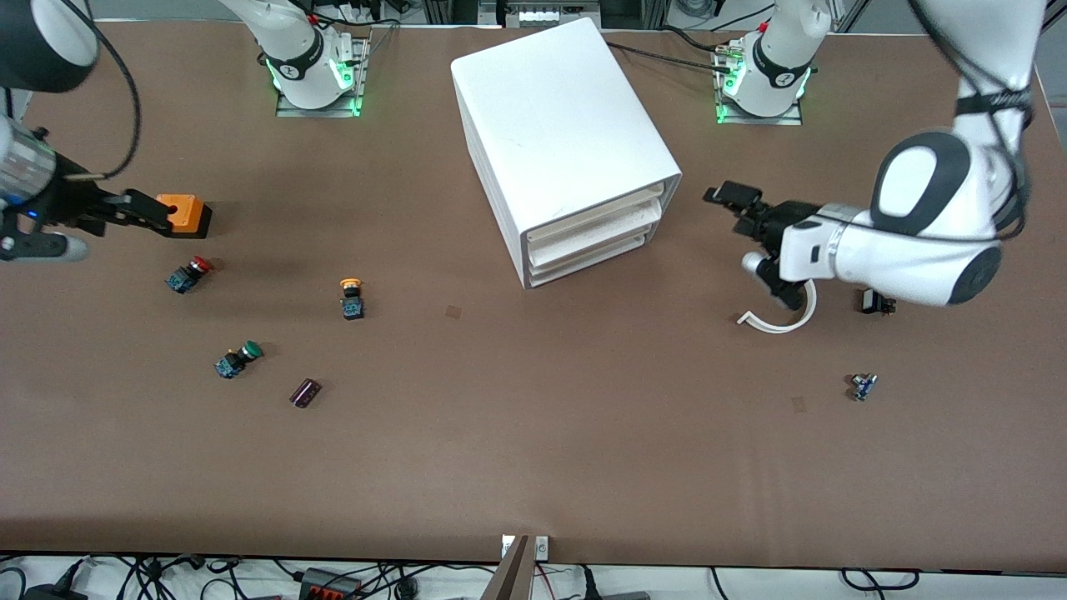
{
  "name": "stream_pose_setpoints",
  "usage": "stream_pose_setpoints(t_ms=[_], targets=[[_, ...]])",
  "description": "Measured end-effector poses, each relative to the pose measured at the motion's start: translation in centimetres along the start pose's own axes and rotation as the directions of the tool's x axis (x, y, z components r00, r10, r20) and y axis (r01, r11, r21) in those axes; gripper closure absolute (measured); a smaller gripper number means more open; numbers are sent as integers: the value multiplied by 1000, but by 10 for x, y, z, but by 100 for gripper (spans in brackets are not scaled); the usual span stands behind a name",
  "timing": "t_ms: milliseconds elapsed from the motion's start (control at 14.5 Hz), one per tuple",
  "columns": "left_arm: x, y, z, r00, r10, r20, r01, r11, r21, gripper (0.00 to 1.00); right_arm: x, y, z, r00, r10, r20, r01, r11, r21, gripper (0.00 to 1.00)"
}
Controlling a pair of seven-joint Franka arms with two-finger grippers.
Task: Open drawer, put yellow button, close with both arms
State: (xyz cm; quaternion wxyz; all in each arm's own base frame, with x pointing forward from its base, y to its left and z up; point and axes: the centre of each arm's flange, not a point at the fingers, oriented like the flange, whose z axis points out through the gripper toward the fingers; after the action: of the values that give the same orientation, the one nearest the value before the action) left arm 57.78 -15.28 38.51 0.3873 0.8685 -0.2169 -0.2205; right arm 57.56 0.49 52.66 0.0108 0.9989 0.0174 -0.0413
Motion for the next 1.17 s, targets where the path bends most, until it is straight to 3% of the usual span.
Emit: stream_pose_setpoints(t_ms=[207, 414, 483, 552, 621, 759, 828, 1034, 1172], targets=[[24, -28, 32, 986, 125, -108, -145, 968, -206, 0, 22, -46, 40, 997, -76, 30, 76, 997, -5, 0], [24, -55, 73, 961, 175, -214, -238, 918, -317, 0, 42, -83, 90, 990, -131, 56, 131, 991, -8, 0], [21, -62, 86, 954, 181, -239, -258, 903, -345, 7, 48, -94, 107, 988, -145, 61, 146, 989, -8, 0], [17, -66, 102, 951, 176, -254, -264, 890, -372, 7, 54, -104, 124, 986, -153, 62, 154, 988, -8, 0], [15, -69, 116, 951, 170, -257, -263, 882, -391, 12, 59, -112, 139, 985, -159, 58, 160, 987, -6, 0], [12, -68, 134, 953, 169, -250, -263, 873, -410, 36, 66, -131, 167, 982, -179, 59, 180, 984, -5, 0], [12, -65, 141, 955, 174, -241, -263, 870, -417, 41, 68, -141, 180, 981, -182, 59, 183, 983, -7, 0], [11, -59, 157, 960, 178, -216, -257, 865, -431, 46, 68, -163, 225, 981, -192, 32, 193, 981, -9, 0], [10, -59, 161, 962, 177, -209, -254, 865, -434, 61, 63, -170, 259, 979, -205, 17, 205, 979, -8, 0]])
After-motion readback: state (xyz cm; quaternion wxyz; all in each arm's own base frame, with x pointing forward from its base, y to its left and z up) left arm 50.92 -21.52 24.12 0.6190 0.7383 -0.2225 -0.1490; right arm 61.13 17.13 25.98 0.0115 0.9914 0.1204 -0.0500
